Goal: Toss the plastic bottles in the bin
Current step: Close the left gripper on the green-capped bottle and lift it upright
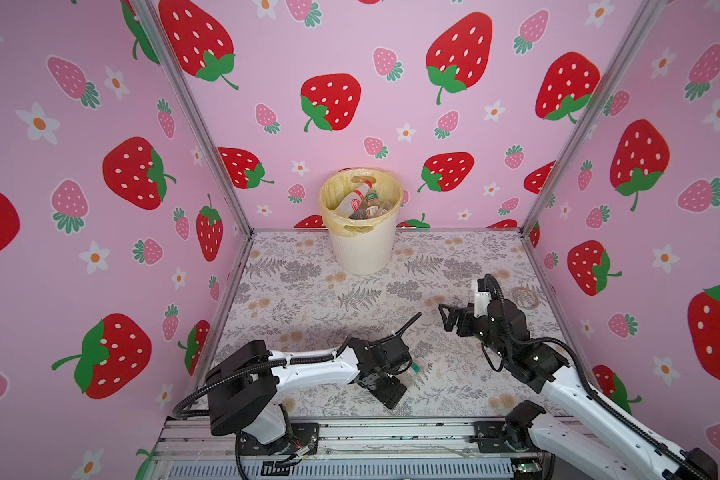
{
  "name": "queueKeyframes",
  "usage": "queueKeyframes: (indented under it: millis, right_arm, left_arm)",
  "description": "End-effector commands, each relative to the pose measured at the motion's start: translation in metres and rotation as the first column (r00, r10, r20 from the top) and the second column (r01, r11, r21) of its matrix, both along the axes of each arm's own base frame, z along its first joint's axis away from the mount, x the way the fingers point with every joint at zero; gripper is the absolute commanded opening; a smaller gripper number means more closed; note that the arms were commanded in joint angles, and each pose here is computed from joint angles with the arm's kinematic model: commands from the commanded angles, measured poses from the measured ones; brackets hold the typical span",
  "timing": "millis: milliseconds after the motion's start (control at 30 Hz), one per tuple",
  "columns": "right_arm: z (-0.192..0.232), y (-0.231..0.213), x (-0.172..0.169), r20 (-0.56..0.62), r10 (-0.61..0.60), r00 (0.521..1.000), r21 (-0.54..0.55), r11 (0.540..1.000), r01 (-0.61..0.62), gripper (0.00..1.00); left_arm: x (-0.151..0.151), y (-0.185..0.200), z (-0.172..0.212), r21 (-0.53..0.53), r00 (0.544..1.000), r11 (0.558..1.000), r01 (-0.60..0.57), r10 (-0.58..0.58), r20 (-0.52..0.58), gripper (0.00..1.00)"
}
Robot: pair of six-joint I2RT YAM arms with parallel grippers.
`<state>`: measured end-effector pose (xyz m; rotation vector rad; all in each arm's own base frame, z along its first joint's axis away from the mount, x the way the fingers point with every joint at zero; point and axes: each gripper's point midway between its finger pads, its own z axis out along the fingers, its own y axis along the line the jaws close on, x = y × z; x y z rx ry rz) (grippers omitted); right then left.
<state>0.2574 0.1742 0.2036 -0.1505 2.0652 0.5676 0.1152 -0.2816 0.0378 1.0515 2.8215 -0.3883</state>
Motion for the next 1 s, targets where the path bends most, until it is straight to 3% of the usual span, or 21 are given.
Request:
queueKeyframes:
  millis: [0, 400, 733, 967]
  right_arm:
    - [-0.001, -0.003, 0.002, 0.002, -0.025, 1.0, 0.016, 1.0, 0.025, 0.99]
    - [-0.004, -0.001, 0.003, -0.005, -0.021, 1.0, 0.017, 1.0, 0.021, 0.99]
    - [-0.007, -0.001, 0.004, -0.011, -0.021, 1.0, 0.012, 1.0, 0.021, 0.99]
    - [-0.008, 0.0, 0.004, -0.013, -0.019, 1.0, 0.012, 1.0, 0.019, 0.99]
  left_arm:
    - [0.006, -0.006, 0.009, -0.001, 1.0, 1.0, -0.004, 0.004, 0.026, 0.86]
    - [0.01, -0.008, 0.013, -0.009, 0.999, 1.0, -0.005, 0.005, 0.043, 0.64]
    - [0.034, -0.006, 0.031, -0.032, 0.986, 0.994, -0.103, 0.106, 0.128, 0.61]
    - [0.054, 0.0, 0.047, -0.087, 0.974, 0.978, -0.192, 0.201, 0.107, 0.57]
